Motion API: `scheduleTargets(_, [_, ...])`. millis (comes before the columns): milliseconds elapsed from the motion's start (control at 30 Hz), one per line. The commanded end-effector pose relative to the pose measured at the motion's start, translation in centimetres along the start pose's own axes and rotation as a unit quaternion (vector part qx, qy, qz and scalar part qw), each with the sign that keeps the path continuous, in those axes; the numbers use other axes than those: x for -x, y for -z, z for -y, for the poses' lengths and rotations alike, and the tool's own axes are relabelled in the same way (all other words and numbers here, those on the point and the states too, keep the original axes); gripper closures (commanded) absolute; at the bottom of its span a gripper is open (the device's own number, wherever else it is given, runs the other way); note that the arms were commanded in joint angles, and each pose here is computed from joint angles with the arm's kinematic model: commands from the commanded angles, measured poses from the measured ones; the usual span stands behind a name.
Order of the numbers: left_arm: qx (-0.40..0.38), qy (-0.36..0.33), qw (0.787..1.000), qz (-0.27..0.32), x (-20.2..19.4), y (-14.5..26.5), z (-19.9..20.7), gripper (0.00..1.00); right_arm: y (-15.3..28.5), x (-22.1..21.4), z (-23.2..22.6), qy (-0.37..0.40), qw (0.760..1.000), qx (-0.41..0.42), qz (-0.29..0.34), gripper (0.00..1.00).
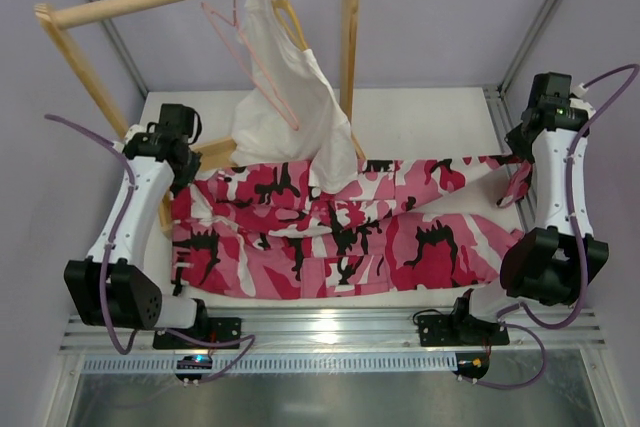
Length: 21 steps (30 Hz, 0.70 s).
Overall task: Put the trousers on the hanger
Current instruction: Fold the trousers
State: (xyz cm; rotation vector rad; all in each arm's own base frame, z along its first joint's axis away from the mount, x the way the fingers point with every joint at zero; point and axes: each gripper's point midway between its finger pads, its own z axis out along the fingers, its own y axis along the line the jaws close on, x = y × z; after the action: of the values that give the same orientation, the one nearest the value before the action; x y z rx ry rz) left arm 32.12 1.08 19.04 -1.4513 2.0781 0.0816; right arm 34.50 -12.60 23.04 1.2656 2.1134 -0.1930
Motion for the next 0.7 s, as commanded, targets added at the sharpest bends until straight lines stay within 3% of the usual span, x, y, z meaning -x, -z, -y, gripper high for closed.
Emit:
scheduleTargets(0, [-0.019,0.058,0.994,0.094,4.7,2.1,0.0,1.0,2.1,3.5,1.9,-0.003,0.997,-0.026,0.073,0.96])
scheduleTargets(167, [-0.028,0.07,0.991,0.112,5.6,1.8,0.7,0.99,0.9,4.0,-0.7,0.007,0.998,0.01,0.057,0.96])
scheduleTargets(333, [-0.027,0.059,0.992,0.107,5.3,0.9,1.3,0.99,-0.8,2.7,-5.9,0.047,0.991,0.121,0.011,0.96])
scheduleTargets(533, [-0.059,0.055,0.988,0.13,6.5,1.4,3.0,0.99,-1.1,3.6,-9.3,0.039,0.985,0.165,0.026,0.96])
scheduleTargets(667, [-0.05,0.044,0.987,0.147,7.5,1.5,3.4,0.99,-2.8,2.3,-12.1,0.048,0.978,0.202,-0.009,0.96])
